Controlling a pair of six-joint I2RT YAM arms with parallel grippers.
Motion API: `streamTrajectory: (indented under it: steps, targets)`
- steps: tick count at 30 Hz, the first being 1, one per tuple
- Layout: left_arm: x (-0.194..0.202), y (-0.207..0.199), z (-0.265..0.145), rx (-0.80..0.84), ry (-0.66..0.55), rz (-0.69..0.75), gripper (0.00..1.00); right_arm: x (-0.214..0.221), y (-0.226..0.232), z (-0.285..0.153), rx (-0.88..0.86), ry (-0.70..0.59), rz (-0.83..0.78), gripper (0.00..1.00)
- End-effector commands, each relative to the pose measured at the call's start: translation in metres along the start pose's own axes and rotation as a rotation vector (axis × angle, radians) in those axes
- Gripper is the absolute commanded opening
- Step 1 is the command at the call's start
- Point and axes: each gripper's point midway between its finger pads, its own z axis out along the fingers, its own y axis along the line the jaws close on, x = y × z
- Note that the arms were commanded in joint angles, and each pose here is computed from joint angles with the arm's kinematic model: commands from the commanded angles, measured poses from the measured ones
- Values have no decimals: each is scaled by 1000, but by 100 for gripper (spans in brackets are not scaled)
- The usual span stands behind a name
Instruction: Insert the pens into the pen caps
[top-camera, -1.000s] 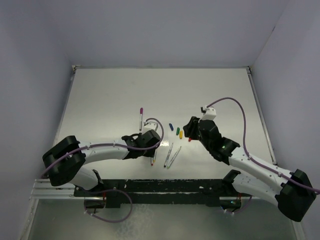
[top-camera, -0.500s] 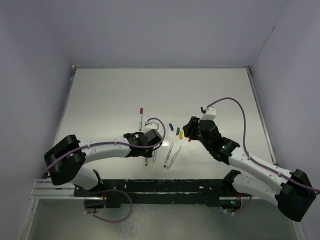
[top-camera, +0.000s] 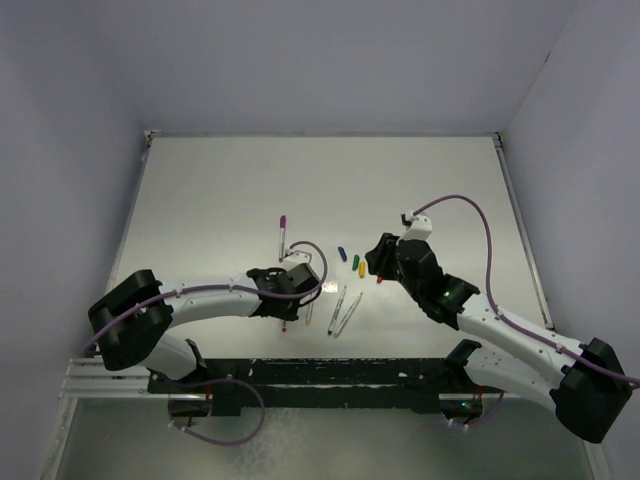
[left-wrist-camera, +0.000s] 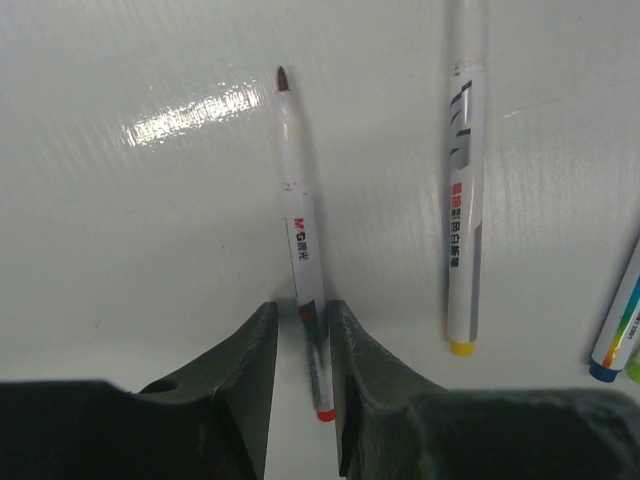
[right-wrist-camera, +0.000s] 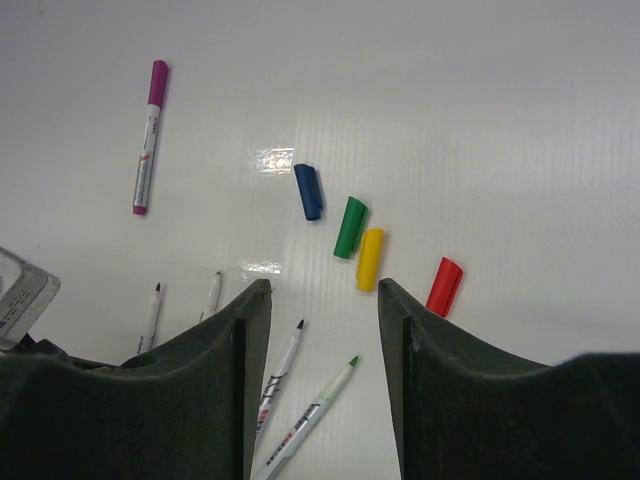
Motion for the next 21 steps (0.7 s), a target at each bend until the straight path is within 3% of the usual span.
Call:
streamTrajectory:
  steps: [1,15,21]
  targets:
    - [9,5,6,-10,20,-33,29,-19,14,-2,-34,-35,31,49]
    - [17,3,21,60,48,-59,19,-22,12,-10,-33,-40,42,49]
    - [23,3,24,63,67,-50,7,-20,7,-11,-14,-34,37,49]
